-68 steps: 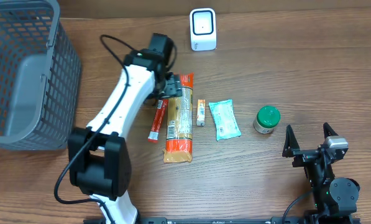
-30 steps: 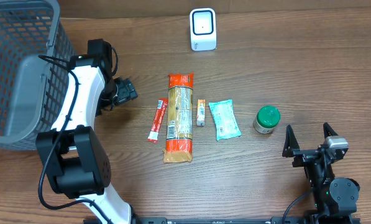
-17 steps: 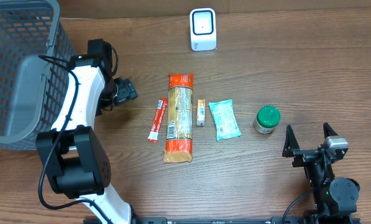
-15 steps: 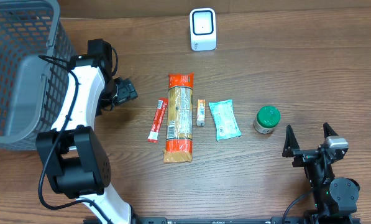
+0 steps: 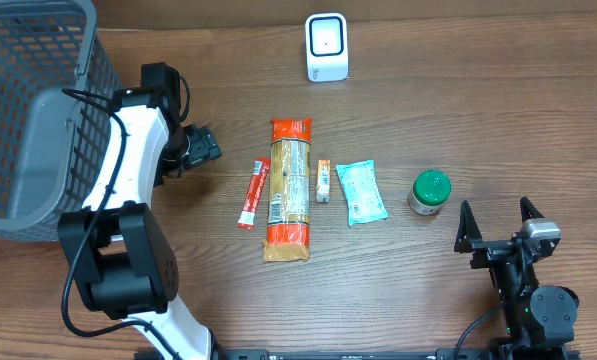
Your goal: Scan the item barcode
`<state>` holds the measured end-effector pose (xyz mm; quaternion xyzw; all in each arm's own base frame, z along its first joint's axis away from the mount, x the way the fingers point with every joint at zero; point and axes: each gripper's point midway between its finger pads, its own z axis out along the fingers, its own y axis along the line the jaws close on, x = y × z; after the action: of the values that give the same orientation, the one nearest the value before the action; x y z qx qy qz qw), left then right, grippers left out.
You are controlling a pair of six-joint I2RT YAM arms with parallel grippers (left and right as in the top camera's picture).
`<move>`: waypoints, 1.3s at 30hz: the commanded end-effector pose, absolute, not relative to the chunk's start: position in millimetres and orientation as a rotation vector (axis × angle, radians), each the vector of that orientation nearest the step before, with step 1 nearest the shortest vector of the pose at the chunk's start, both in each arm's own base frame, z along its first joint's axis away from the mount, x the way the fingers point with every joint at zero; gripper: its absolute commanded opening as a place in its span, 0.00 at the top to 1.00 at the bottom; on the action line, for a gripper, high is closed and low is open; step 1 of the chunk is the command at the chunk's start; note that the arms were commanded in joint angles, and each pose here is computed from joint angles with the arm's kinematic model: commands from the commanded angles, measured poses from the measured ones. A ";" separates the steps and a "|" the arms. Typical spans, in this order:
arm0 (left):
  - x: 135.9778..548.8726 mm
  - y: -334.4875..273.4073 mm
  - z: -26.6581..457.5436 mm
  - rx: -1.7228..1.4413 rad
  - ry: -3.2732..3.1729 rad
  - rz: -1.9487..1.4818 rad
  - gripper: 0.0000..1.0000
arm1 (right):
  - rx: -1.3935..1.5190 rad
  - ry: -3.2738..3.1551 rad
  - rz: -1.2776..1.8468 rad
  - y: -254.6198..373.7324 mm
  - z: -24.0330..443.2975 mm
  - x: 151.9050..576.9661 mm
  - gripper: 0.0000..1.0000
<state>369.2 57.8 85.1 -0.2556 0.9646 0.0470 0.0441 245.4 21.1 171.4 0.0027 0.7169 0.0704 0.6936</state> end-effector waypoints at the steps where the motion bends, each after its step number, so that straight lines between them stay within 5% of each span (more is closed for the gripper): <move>1: 366.5 60.8 88.1 -0.748 2.949 0.157 0.00 | 0.006 1.597 0.157 20.8 169.5 245.6 0.00; 17: 366.5 60.6 88.1 -0.747 2.949 0.157 0.00 | 0.023 1.622 0.224 26.5 172.6 242.6 0.00; 31: 366.5 60.8 88.1 -0.748 2.949 0.157 0.00 | 0.069 1.688 0.214 19.1 362.2 201.9 0.00; 39: 366.5 60.6 88.1 -0.747 2.949 0.157 0.00 | 0.096 2.069 0.194 20.1 376.5 208.5 0.00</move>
<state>368.1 58.3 84.0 -0.2556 0.9646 0.0487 0.0427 197.0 21.3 369.4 0.0328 0.8352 0.0871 0.5421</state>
